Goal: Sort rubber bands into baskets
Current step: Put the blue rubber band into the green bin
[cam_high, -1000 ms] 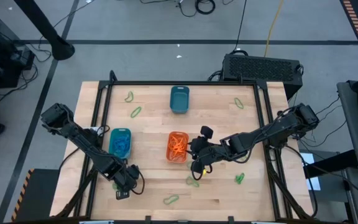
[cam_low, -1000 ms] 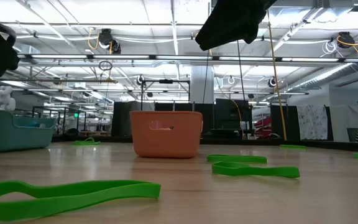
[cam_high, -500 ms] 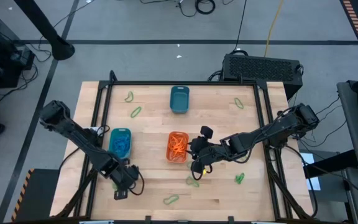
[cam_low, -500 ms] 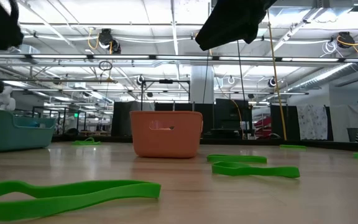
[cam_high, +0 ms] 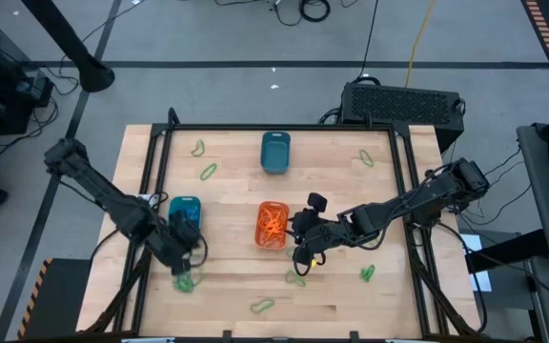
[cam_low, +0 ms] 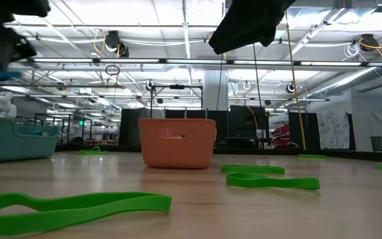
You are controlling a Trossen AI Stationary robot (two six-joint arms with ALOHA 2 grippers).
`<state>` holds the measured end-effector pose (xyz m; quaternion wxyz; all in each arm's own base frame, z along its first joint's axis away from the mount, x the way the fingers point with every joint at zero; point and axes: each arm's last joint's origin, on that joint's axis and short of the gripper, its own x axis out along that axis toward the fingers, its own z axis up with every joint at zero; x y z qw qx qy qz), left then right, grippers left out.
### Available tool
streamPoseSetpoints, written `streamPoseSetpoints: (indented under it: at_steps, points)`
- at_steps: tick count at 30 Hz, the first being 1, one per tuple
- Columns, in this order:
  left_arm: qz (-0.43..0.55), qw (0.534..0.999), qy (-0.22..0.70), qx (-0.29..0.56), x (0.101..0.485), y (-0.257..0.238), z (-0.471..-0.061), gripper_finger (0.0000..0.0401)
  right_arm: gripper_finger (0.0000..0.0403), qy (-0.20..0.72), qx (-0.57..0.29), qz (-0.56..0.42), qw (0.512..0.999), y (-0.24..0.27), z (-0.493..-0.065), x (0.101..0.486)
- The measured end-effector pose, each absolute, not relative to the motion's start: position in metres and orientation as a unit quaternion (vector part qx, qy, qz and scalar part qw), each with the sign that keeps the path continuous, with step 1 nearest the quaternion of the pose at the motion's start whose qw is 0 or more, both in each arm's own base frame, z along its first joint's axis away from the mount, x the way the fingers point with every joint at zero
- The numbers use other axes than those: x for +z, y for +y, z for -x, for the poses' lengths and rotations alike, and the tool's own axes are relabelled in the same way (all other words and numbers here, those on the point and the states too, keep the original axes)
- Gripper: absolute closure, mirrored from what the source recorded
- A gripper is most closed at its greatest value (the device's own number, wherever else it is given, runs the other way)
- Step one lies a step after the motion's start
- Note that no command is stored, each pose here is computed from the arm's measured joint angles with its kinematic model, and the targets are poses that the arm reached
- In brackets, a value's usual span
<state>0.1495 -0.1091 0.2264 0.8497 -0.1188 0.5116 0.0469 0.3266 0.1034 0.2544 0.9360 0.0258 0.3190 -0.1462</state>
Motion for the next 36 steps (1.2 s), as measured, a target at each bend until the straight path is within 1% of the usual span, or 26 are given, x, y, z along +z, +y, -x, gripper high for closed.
streamPoseSetpoints:
  at_steps: [6, 8, 12, 15, 21, 32, 36]
  points:
    - [0.125, 0.86, 0.483, 0.109, 0.241, -0.079, -0.136, 0.0399, 0.0266, 0.32, -0.147, -0.025, 0.936, 0.103, -0.327, 0.254]
    - [0.12, 0.85, 0.493, 0.138, 0.241, -0.071, -0.131, 0.0399, 0.0266, 0.32, -0.147, -0.025, 0.936, 0.103, -0.327, 0.254]
    - [0.111, 0.814, 0.518, 0.237, 0.235, -0.055, -0.122, 0.0399, 0.0266, 0.32, -0.147, -0.025, 0.936, 0.103, -0.327, 0.254]
    - [0.116, 0.793, 0.534, 0.269, 0.227, -0.05, -0.119, 0.0399, 0.0266, 0.32, -0.147, -0.025, 0.936, 0.103, -0.327, 0.254]
    - [0.133, 0.776, 0.552, 0.274, 0.217, -0.047, -0.117, 0.0394, 0.0266, 0.32, -0.147, -0.025, 0.936, 0.103, -0.327, 0.254]
    - [0.145, 0.767, 0.568, 0.262, 0.208, -0.048, -0.116, 0.0319, 0.0266, 0.32, -0.146, -0.024, 0.936, 0.103, -0.327, 0.254]
    - [0.144, 0.767, 0.568, 0.262, 0.208, -0.048, -0.116, 0.0301, 0.0266, 0.32, -0.145, -0.022, 0.936, 0.103, -0.327, 0.254]
